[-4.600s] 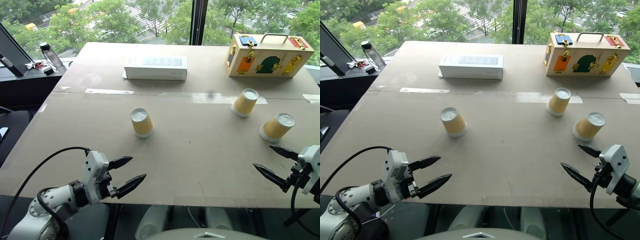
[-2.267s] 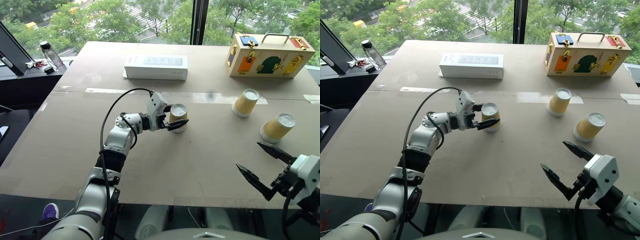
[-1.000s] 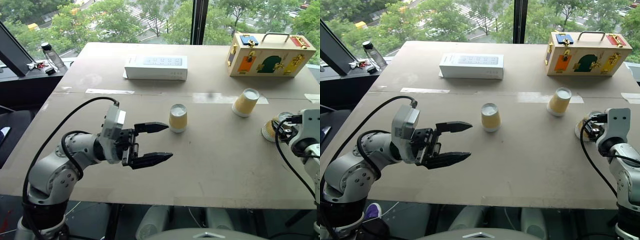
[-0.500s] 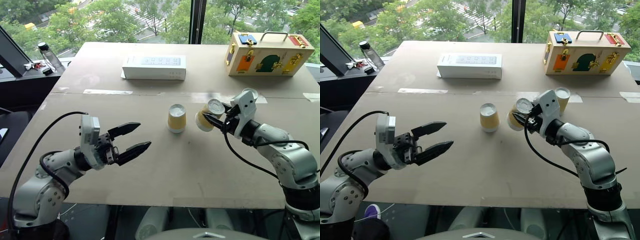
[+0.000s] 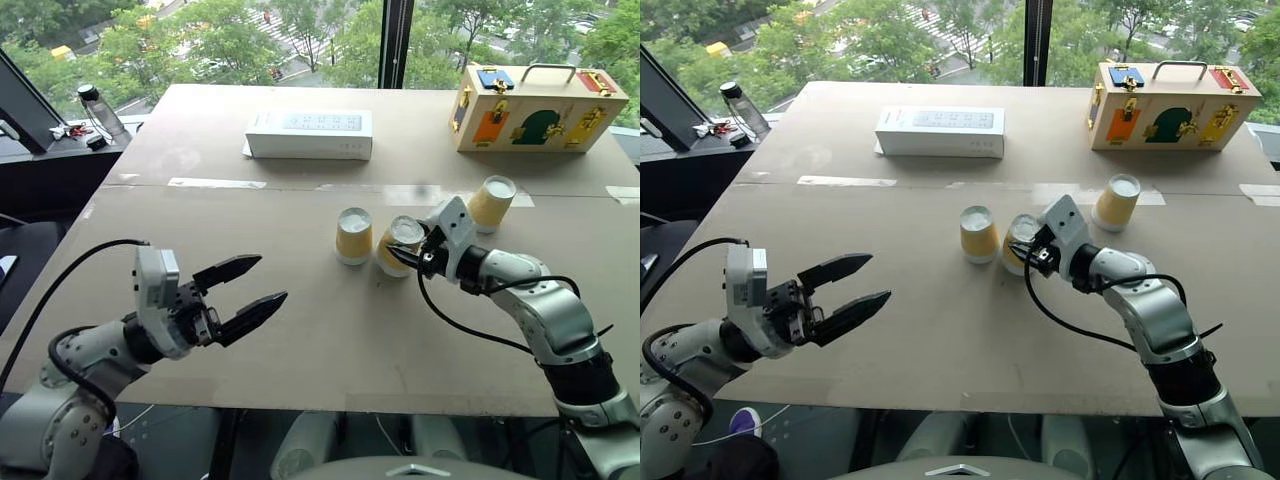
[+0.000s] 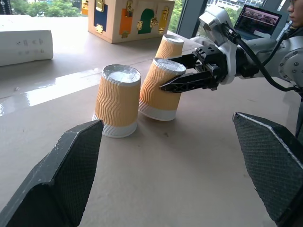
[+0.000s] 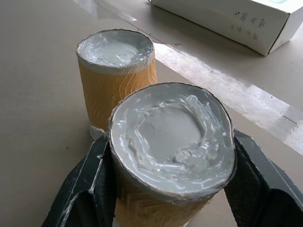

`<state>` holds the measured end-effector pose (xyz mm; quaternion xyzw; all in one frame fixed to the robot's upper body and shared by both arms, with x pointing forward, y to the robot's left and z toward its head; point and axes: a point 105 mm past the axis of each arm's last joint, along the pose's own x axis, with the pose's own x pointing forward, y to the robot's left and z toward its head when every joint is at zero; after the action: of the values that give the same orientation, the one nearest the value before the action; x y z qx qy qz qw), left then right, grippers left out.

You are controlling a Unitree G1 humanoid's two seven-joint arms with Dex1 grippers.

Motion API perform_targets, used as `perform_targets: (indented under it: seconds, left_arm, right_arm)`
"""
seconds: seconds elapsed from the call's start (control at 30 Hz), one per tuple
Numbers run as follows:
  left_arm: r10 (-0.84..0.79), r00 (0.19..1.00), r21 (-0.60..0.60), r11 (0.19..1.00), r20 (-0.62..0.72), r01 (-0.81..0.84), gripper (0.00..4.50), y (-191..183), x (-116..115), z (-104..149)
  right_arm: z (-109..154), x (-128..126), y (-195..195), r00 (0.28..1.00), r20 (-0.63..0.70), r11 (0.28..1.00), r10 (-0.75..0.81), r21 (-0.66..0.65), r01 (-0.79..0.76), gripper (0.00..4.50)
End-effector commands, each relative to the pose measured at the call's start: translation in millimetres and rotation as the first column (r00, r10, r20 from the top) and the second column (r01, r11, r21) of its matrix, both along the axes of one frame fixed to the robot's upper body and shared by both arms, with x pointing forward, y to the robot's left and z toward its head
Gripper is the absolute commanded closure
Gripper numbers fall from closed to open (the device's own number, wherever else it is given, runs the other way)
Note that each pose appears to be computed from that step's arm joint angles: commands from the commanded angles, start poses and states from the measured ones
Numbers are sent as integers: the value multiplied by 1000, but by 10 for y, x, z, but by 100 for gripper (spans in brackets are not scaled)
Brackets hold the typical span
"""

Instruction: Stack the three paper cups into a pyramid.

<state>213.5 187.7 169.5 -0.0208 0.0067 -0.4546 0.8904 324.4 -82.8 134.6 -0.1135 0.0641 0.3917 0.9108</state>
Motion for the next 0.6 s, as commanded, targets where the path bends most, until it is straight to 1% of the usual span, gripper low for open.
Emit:
perform_targets:
  seconds: [0.03,0.2,0.3,0.37,0.43,0.6]
  left_arm:
    - [-11,998,19,1000,62,9,0,4,-24,117]
    - [-17,998,20,1000,63,15,0,2,-16,112]
    - [-21,998,18,1000,63,20,0,0,-5,112]
    - [-24,998,18,1000,63,23,0,0,-2,109]
    - [-27,998,17,1000,62,26,0,-1,-2,109]
    - [-33,998,16,999,61,32,0,0,0,107]
  right_arm:
    - [125,31,77,998,61,1000,5,10,-6,185]
    - [80,54,122,998,59,1000,0,-1,0,185]
    - [40,64,134,998,57,1000,-3,-16,4,86]
    - [43,62,134,998,64,1000,-3,-19,5,3]
    - [60,55,135,997,78,1000,1,-25,1,3]
    - [366,-50,102,980,188,998,58,28,-65,3]
